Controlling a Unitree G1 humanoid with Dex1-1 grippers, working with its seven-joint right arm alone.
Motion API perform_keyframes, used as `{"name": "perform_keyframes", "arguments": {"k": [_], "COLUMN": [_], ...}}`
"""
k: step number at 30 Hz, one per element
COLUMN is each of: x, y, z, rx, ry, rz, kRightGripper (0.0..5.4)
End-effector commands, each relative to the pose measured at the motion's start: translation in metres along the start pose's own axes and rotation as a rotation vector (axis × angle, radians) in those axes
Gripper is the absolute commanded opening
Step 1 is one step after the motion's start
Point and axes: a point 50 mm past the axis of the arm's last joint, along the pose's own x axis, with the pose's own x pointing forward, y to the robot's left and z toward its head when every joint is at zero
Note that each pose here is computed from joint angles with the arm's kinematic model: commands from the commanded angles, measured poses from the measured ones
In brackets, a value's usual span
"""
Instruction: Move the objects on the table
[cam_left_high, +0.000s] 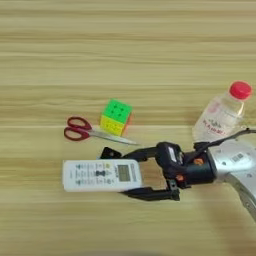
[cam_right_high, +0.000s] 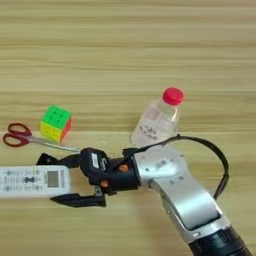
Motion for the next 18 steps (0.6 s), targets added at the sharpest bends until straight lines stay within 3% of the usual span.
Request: {"name": "perform_keyframes", "arguments": {"k": [1, 4, 8, 13, 18], "x": [-0.023, -0.028, -0.027, -0.026, -0.025], "y": [0.001, 0.007, 0.011, 0.011, 0.008], "z": [-0.012, -0.032, -0.049, -0.054, -0.046], "rx": [-0.062, -0.049, -0.049, -0.045, -0.045], "ry": [0.184, 0.305, 0.386, 0.391, 0.334], "rz": [-0.008, 0.001, 0.018, 0.020, -0.001], "kRightGripper": [2.91, 2.91, 2.90, 2.90, 3.66]}}
